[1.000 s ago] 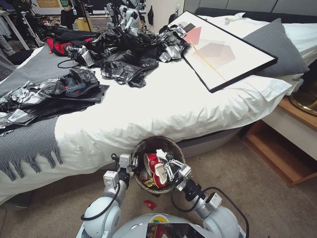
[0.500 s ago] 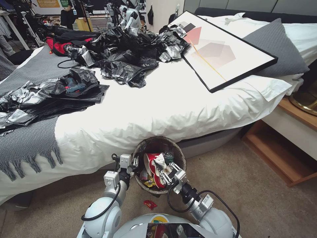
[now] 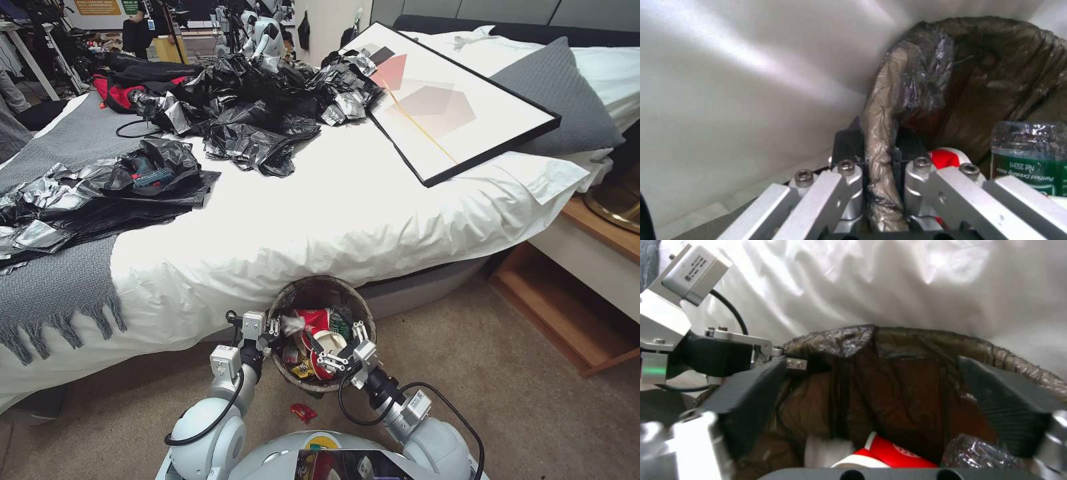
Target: Pick up the trash bin, then pick up the garbage from the floor and place it into the trash bin.
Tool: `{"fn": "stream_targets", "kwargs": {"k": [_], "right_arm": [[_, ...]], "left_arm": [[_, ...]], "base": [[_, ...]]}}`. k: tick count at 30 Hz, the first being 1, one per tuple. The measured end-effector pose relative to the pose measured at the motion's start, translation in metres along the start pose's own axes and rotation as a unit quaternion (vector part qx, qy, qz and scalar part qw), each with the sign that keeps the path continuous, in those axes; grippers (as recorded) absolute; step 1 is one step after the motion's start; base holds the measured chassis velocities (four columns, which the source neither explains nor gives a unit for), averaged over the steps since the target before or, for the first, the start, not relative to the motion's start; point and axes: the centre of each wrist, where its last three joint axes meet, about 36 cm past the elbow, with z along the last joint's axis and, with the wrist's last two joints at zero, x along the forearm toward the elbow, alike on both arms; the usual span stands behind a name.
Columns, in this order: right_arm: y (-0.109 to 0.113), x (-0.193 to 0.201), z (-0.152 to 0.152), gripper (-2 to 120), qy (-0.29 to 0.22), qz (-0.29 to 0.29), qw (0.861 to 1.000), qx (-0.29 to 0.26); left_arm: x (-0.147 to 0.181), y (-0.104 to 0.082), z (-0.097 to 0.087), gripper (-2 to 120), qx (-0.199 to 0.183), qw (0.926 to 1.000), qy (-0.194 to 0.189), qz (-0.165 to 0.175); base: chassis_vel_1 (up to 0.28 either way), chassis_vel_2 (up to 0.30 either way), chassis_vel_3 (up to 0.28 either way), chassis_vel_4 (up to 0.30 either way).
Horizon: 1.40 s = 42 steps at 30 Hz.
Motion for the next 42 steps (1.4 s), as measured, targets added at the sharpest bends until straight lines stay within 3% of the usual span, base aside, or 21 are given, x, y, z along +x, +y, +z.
{"fn": "stream_targets", "kwargs": {"k": [2, 13, 21, 27, 42], "right_arm": [[0.0, -0.001, -0.002, 99, -0.003, 0.003, 1.0, 0.001], [0.0, -0.011, -0.03, 100, -0.063, 0.062, 0.996, 0.027], [-0.006, -0.008, -0.054, 100, -0.127, 0.145, 0.979, 0.062], [-0.01, 0.009, -0.034, 100, -0.124, 0.226, 0.961, 0.095], [-0.019, 0.032, 0.015, 100, -0.099, 0.266, 0.951, 0.12]], "left_arm": [[0.0, 0.0, 0.0, 6, 0.0, 1.0, 0.0, 0.0], [0.001, 0.0, 0.0, 6, -0.001, 1.0, 0.0, 0.0], [0.001, 0.002, 0.0, 6, 0.0, 1.0, -0.001, -0.002], [0.001, 0.004, -0.001, 6, 0.0, 1.0, -0.003, -0.005], [0.001, 0.005, -0.001, 6, -0.001, 1.0, -0.004, -0.006]], "base": [[0.0, 0.0, 0.0, 0.0], [0.0, 0.0, 0.0, 0.0], [0.0, 0.0, 0.0, 0.0], [0.0, 0.0, 0.0, 0.0], [0.0, 0.0, 0.0, 0.0]]}}
